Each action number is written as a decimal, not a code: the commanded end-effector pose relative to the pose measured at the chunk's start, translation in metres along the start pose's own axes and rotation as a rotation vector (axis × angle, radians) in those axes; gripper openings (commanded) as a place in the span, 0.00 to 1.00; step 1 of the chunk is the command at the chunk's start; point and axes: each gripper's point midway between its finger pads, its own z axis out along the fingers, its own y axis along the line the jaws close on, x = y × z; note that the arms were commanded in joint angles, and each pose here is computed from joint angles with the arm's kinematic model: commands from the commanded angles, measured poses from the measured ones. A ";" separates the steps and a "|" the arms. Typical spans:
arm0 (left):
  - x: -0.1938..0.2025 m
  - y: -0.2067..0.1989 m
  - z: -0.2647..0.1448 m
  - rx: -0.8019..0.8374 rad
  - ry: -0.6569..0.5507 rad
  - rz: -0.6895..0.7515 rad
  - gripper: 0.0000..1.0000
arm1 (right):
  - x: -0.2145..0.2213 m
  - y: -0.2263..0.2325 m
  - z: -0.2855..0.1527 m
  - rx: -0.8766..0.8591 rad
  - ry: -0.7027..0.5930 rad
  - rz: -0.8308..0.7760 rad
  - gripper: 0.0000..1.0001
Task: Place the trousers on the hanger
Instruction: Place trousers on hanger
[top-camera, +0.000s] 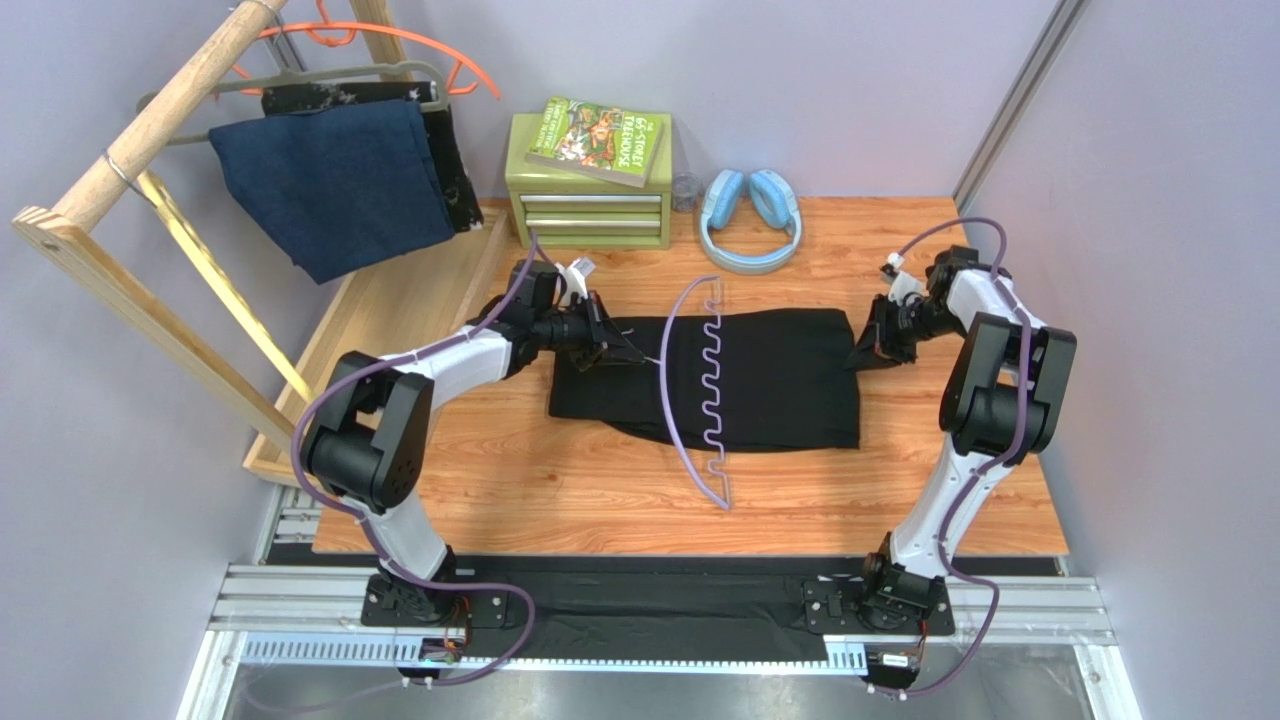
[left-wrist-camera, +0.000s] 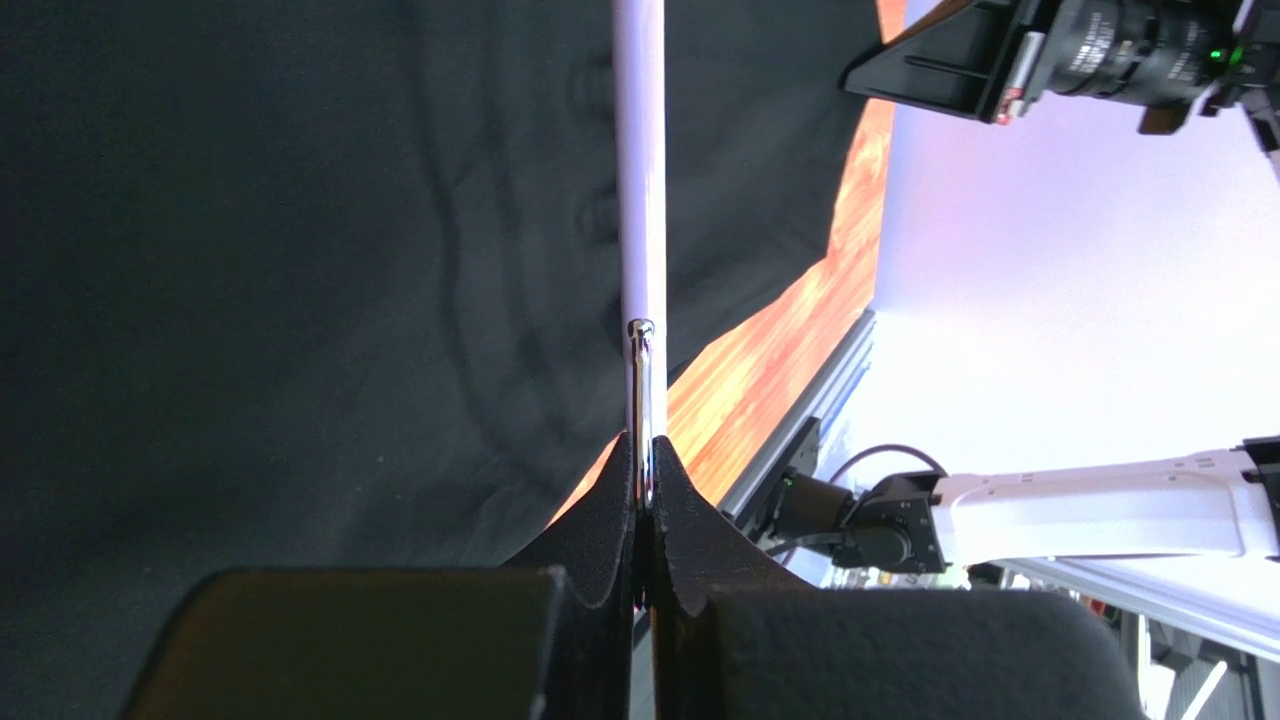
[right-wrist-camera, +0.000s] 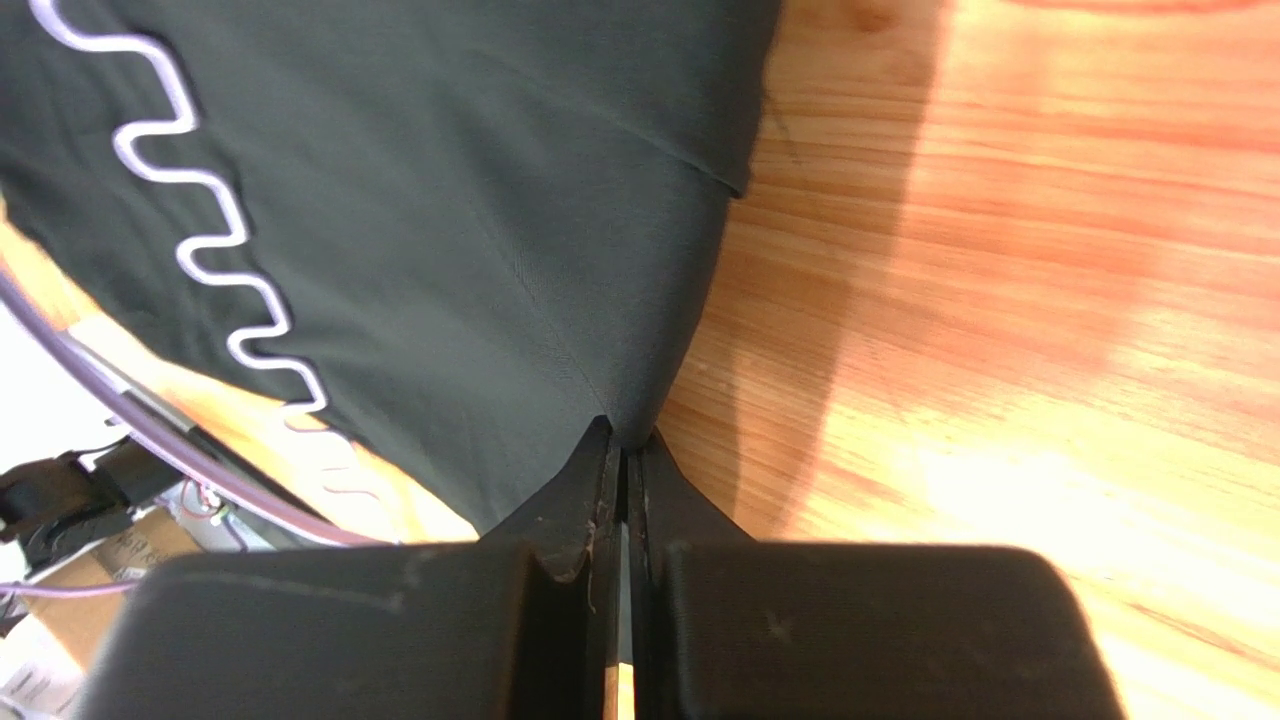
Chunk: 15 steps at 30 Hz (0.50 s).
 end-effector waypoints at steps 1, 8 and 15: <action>-0.009 -0.006 0.001 0.026 -0.017 0.024 0.00 | -0.020 0.047 -0.022 -0.087 -0.069 -0.118 0.00; -0.010 -0.003 0.004 0.022 -0.016 0.017 0.00 | -0.025 0.155 -0.031 -0.323 -0.083 -0.226 0.00; -0.008 -0.004 0.004 0.035 -0.010 -0.002 0.00 | 0.002 0.277 0.017 -0.523 0.015 -0.297 0.00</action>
